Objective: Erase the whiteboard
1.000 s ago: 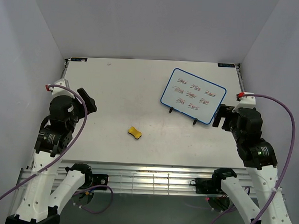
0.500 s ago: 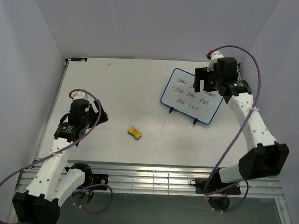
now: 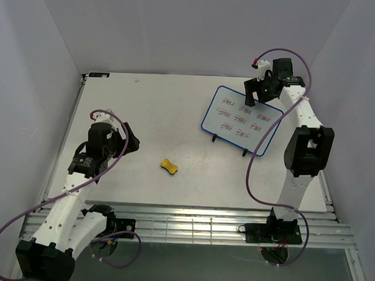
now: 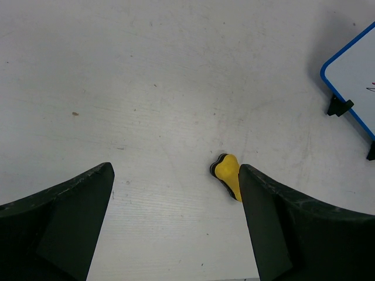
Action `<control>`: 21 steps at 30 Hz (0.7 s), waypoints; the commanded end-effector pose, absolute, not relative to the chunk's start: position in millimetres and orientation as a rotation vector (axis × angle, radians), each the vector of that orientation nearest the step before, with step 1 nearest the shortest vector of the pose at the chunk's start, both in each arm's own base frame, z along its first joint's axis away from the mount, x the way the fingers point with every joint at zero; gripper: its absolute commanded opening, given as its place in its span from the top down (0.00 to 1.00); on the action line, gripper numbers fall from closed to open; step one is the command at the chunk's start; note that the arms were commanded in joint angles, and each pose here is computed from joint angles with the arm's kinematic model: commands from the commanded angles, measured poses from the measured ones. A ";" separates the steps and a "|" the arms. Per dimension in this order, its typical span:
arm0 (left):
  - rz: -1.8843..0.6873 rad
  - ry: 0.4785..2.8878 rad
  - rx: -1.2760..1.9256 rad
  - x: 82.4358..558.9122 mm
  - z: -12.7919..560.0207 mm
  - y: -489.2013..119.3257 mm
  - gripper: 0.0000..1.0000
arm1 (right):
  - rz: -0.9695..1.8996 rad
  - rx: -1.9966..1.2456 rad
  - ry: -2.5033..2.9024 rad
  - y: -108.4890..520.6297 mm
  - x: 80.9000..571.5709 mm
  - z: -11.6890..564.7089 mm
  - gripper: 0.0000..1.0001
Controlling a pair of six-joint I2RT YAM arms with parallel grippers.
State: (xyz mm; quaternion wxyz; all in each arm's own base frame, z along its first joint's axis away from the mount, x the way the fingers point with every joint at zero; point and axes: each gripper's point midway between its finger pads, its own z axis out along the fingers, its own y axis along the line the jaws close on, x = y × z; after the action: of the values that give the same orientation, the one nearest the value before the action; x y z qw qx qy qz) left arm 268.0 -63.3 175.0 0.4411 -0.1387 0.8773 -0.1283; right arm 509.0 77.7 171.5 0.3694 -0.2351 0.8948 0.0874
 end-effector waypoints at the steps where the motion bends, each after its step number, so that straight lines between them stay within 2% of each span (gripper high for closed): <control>1: -0.359 2.174 -0.298 270.4 174.5 -71.6 0.02 | 0.320 -0.738 2.214 85.0 505.1 195.8 0.10; 5: -0.355 2.186 -0.296 270.6 171.4 -72.1 0.02 | 0.577 -0.792 2.218 99.8 483.5 187.6 0.09; 11: -0.353 2.189 -0.294 270.8 170.6 -72.1 0.02 | 0.730 -0.805 2.200 110.9 467.2 186.6 0.02; 21: -0.352 2.188 -0.295 270.1 170.8 -71.6 0.02 | 0.837 -0.748 2.215 99.1 461.5 183.3 0.25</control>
State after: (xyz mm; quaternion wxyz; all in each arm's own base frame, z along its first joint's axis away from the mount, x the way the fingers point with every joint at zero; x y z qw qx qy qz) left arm 270.6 -68.6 171.8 0.4350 -0.1269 0.8811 -0.1356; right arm 478.1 86.7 181.2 0.3506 -0.2888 0.8484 0.2719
